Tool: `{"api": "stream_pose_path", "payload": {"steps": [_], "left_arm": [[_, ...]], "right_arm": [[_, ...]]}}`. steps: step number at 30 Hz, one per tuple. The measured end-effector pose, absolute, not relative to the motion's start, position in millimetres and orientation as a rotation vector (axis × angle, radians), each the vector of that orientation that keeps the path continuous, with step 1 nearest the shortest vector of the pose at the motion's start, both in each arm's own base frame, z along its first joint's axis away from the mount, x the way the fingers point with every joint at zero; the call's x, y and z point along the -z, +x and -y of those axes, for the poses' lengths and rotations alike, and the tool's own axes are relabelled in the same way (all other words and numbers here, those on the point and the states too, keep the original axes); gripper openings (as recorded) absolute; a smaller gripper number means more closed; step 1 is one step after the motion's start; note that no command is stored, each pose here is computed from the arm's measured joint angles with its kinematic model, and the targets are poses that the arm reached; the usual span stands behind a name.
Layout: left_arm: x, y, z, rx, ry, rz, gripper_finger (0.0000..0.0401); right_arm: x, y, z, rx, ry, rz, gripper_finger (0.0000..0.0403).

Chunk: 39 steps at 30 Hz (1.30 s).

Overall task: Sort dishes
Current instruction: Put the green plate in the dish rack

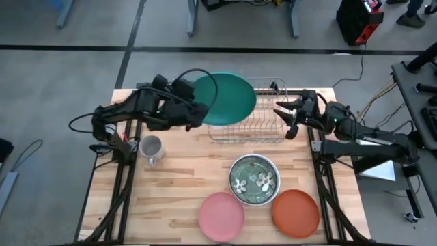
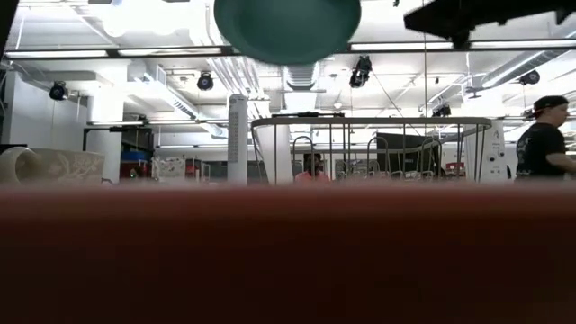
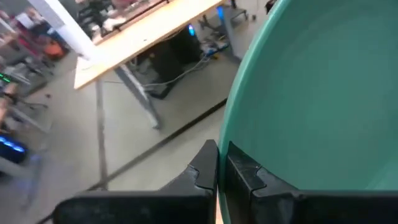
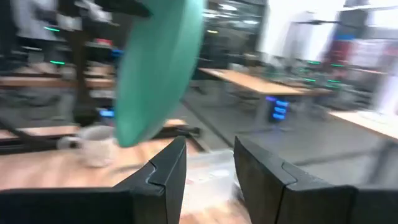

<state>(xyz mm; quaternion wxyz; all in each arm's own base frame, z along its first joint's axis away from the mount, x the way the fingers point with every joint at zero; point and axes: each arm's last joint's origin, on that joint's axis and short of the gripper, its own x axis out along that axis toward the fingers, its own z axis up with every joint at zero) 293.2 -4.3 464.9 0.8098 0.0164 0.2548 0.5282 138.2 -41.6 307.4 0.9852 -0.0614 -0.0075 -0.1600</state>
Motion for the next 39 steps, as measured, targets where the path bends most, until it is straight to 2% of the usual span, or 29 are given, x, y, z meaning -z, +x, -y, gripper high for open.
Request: {"api": "stream_pose_path", "payload": {"steps": [5, 9, 12, 16, 21, 27, 32, 39], "left_arm": [[-443.7, 288.1, 46.8, -1.040, 0.054, -0.535, 0.0000], [-425.5, 261.1, 60.8, -1.055, -0.076, -0.442, 0.0000], [-403.5, 255.7, 64.6, -1.093, -0.167, -0.366, 0.0000], [-372.3, 264.4, 71.1, -1.139, -0.197, -0.243, 0.0000], [-342.3, 282.3, 64.5, -1.243, -0.124, 0.046, 0.0000], [-319.7, 315.7, 65.2, -1.277, -0.031, 0.021, 0.0000], [-329.4, 326.5, 71.2, -1.268, 0.005, -0.037, 0.0000], [-352.2, 343.9, 77.2, -1.260, 0.086, -0.100, 0.0000]], "right_arm": [[-318.3, 136.5, 47.8, 0.186, -0.083, 0.030, 0.0144], [-315.9, 132.5, 48.7, 0.167, -0.058, 0.001, 0.0160], [-313.4, 130.4, 47.9, 0.165, -0.046, -0.021, 0.0171], [-309.3, 129.8, 47.5, 0.163, -0.022, -0.058, 0.0181], [-308.9, 127.9, 46.7, 0.162, -0.013, -0.063, 0.0188], [-310.7, 125.5, 45.1, 0.143, -0.021, -0.046, 0.0189], [-311.8, 124.6, 41.3, 0.030, -0.064, -0.034, 0.0205], [-310.0, 135.0, 46.5, 0.058, -0.077, -0.041, 0.0246]]}}
